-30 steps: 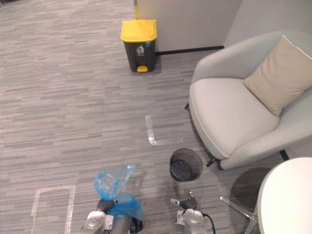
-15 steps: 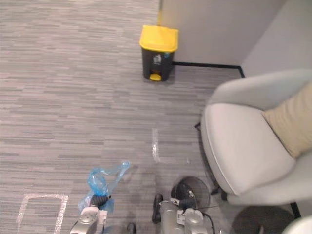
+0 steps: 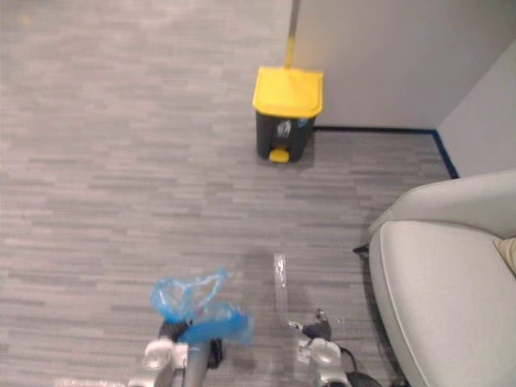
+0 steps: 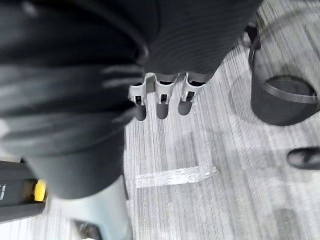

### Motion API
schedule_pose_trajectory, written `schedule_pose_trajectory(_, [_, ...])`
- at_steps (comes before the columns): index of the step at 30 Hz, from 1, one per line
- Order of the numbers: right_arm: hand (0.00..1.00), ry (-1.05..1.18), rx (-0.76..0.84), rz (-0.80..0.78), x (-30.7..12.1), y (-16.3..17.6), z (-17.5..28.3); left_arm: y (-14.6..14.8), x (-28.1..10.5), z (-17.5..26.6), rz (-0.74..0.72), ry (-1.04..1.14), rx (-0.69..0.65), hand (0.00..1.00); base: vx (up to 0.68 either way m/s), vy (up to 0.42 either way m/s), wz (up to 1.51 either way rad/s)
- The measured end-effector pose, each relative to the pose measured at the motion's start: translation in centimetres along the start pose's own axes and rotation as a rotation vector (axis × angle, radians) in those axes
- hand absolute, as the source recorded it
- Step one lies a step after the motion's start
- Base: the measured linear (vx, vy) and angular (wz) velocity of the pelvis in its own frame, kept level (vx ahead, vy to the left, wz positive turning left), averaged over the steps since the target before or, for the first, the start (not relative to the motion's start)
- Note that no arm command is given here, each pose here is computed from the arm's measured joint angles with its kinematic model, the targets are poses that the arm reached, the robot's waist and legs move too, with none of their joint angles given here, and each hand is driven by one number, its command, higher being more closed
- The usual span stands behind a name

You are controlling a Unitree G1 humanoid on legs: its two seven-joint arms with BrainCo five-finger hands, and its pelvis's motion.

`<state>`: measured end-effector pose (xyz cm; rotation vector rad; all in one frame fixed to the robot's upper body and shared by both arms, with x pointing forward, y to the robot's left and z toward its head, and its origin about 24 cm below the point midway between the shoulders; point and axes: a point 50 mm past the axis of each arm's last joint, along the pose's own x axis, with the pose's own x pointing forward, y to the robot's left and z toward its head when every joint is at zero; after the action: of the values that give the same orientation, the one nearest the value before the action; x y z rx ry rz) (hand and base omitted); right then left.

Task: Gather rubbish on tea table into small bin, then transfer packed bag to large trash can.

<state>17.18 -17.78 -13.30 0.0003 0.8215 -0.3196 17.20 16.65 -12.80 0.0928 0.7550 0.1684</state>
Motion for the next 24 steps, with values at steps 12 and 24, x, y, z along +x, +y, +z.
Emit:
schedule_pose_trajectory(12, [0.00, 0.010, 0.003, 0.032, -0.4, 1.1, -0.4, 1.5, -0.2, -1.3, 0.035, 0.049, 0.027, 1.00, 0.39, 0.056, -0.19])
schedule_pose_trajectory(24, [0.00, 0.055, -0.011, -0.029, -0.6, -1.5, -2.1, -0.8, -0.9, -2.1, 0.010, 0.081, -0.061, 1.00, 0.41, -0.161, 0.21])
